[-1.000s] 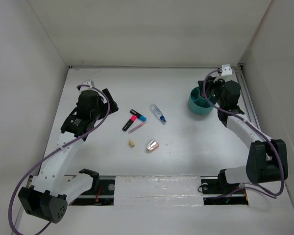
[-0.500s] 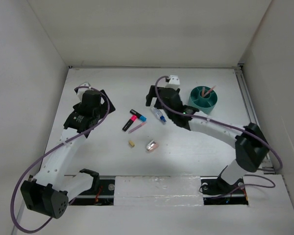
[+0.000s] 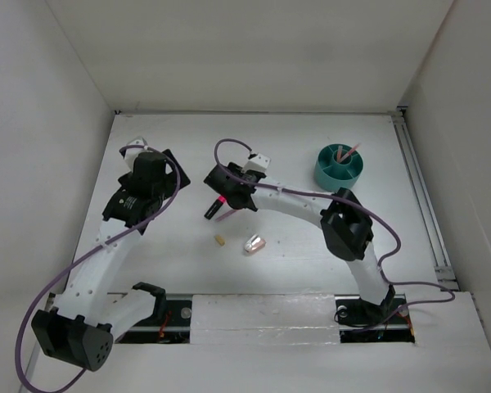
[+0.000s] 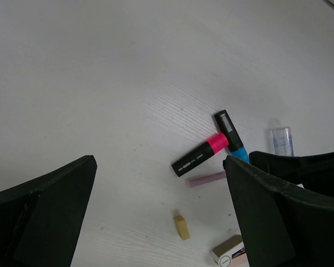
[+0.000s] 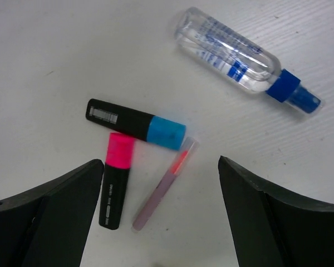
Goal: Sort the stationery into containers
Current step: Pick up the pen from the center of the board.
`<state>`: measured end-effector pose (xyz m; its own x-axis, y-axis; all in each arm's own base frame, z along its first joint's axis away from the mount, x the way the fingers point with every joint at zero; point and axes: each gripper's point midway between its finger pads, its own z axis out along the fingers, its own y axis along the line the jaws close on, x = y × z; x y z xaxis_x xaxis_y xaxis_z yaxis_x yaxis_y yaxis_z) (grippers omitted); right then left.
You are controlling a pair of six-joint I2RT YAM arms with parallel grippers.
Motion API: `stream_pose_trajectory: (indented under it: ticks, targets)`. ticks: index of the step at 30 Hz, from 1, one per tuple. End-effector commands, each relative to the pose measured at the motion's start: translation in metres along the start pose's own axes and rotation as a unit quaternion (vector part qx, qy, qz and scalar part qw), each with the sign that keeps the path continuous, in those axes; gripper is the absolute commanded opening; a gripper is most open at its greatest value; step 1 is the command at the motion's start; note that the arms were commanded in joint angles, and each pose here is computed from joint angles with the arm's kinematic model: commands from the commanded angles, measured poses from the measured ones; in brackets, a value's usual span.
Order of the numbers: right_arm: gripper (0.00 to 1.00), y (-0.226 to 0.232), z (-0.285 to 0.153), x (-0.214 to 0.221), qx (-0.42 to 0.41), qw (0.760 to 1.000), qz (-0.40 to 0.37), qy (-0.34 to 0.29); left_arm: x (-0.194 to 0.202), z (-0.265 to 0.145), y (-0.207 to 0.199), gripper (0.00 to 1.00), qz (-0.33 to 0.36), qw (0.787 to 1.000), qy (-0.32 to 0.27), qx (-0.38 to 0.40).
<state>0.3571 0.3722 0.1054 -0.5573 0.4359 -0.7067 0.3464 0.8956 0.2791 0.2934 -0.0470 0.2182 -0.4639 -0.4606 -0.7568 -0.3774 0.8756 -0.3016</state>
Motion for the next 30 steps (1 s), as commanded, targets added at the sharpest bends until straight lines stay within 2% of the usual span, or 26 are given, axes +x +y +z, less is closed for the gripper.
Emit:
stream_pose_trajectory:
  ticks: [1, 2, 9, 22, 27, 29, 30]
  targets:
    - [0.89, -0.015, -0.005, -0.012, 0.035, 0.998, 0.05, -0.01, -0.015, -0.012, -0.005, 0.99, -0.015, 1.0, -0.023, 0.015]
    - [0.86, -0.015, -0.005, -0.012, 0.035, 0.998, 0.05, -0.01, -0.017, -0.014, -0.005, 0.99, -0.016, 0.999, -0.026, 0.018]
    - [0.79, -0.026, 0.003, 0.016, 0.052, 0.997, 0.048, 0.018, -0.016, -0.015, -0.008, 0.99, -0.012, 0.999, -0.024, 0.028]
    - [0.75, -0.04, 0.03, 0.054, 0.092, 0.993, 0.04, 0.054, -0.018, -0.02, -0.011, 0.99, -0.011, 0.999, -0.025, 0.041]
    - [0.7, -0.041, 0.037, 0.061, 0.1, 0.992, 0.039, 0.066, -0.018, -0.023, -0.012, 0.99, -0.008, 0.998, -0.026, 0.048]
    - [0.64, -0.039, 0.039, 0.061, 0.1, 0.992, 0.04, 0.066, -0.02, -0.023, -0.013, 0.99, -0.01, 0.998, -0.03, 0.05]
    - [0.64, -0.041, 0.038, 0.063, 0.103, 0.991, 0.037, 0.071, -0.02, -0.023, -0.013, 0.99, -0.01, 0.998, -0.03, 0.05]
